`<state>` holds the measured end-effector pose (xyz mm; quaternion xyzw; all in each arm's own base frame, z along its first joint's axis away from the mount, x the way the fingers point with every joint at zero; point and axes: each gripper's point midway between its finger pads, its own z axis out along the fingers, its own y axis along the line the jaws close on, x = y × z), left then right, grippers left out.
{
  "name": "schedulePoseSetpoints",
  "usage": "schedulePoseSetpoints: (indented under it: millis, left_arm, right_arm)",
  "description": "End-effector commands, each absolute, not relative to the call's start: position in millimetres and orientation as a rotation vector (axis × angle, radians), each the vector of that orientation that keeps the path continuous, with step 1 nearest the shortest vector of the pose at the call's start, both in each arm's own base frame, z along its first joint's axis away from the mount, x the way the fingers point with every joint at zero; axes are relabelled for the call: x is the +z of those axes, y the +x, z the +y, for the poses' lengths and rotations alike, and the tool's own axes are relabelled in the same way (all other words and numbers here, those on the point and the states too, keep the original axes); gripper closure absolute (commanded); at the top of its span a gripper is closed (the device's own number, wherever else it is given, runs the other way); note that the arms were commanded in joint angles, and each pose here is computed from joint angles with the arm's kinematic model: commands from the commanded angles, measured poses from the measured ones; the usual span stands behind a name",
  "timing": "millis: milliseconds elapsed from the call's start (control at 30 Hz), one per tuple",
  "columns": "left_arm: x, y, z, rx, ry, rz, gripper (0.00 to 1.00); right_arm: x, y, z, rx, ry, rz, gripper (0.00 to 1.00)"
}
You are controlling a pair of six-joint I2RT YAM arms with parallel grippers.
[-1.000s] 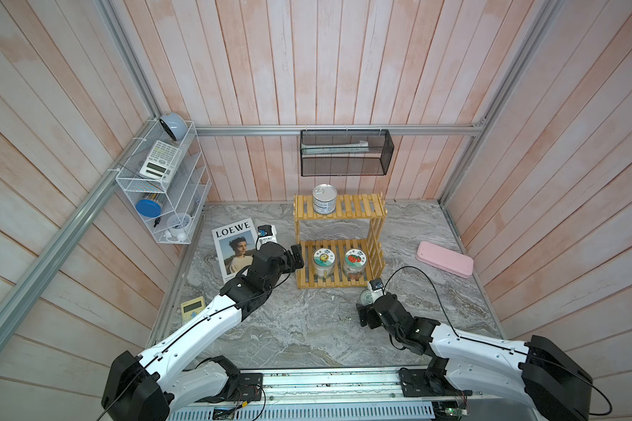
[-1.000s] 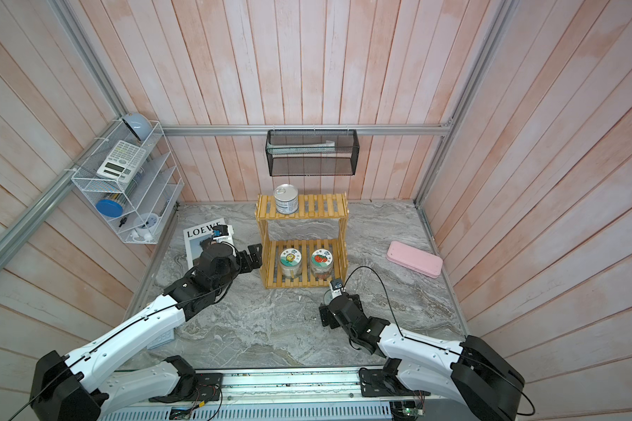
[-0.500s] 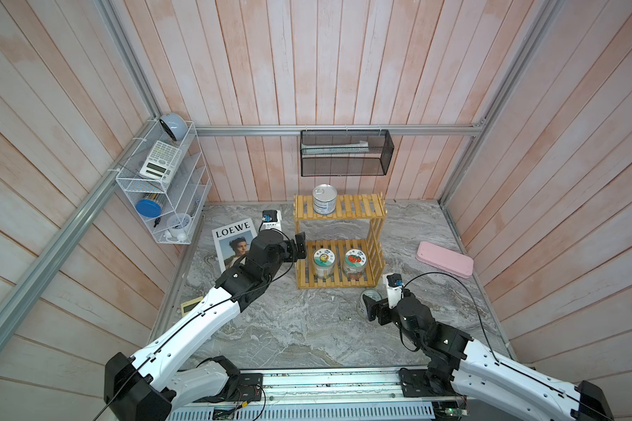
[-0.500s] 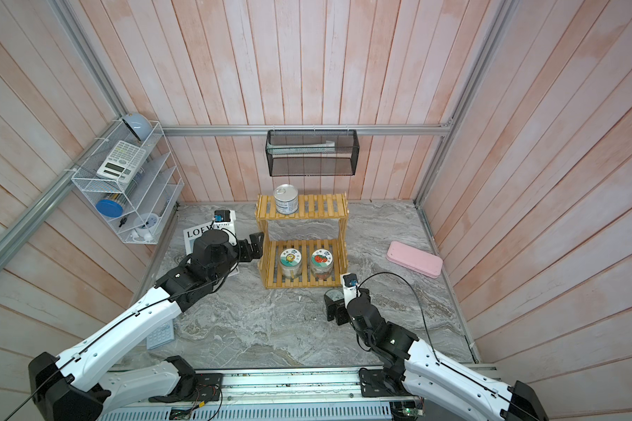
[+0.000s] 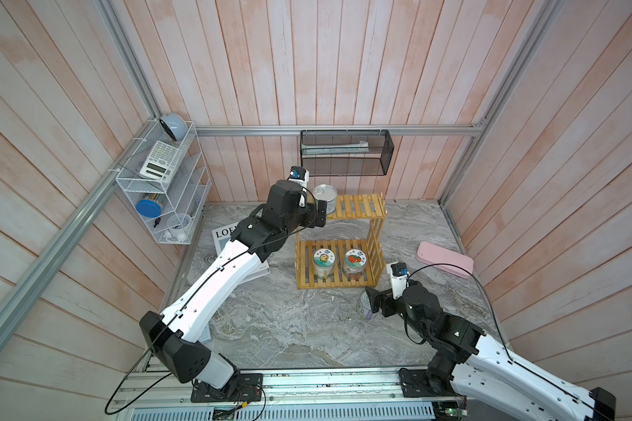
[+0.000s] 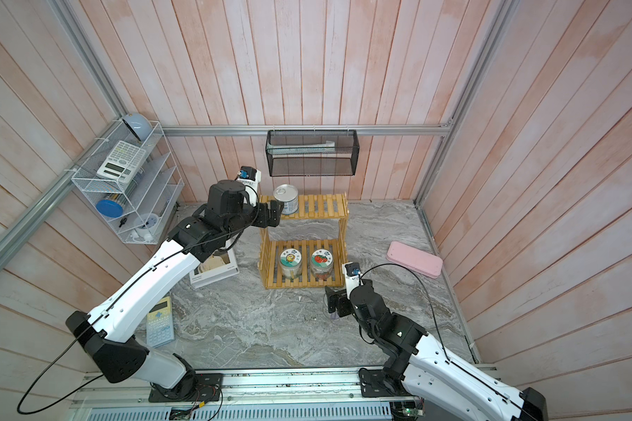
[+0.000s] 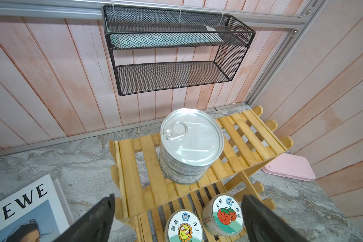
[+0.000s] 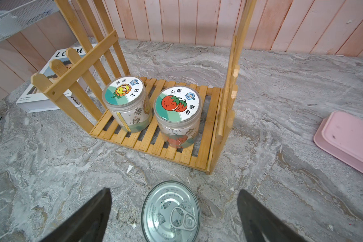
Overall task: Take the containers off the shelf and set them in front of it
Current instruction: 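Pick up a container from the shelf.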
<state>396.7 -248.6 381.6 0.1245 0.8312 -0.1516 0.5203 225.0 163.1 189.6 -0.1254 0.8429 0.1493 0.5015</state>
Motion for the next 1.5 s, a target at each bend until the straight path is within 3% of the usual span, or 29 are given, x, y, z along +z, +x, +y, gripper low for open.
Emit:
schedulePoseSetpoints:
  millis: [0,633,1467]
  left_arm:
    - [372,400,-247,-0.265,0.337,2.06,0.0]
    - [381,434,-276,-0.167,0.259,2.096,0.0]
    - [357,451,-292,-0.104,0.202,2.126,0.0]
  right_arm:
    - [193,223,160,0.391,-0.292,2.065,0.02]
    - [182,226,150,0.435,-0.222,2.106,0.02]
    - [177,227,148,0.453,-0.199,2.116,0.02]
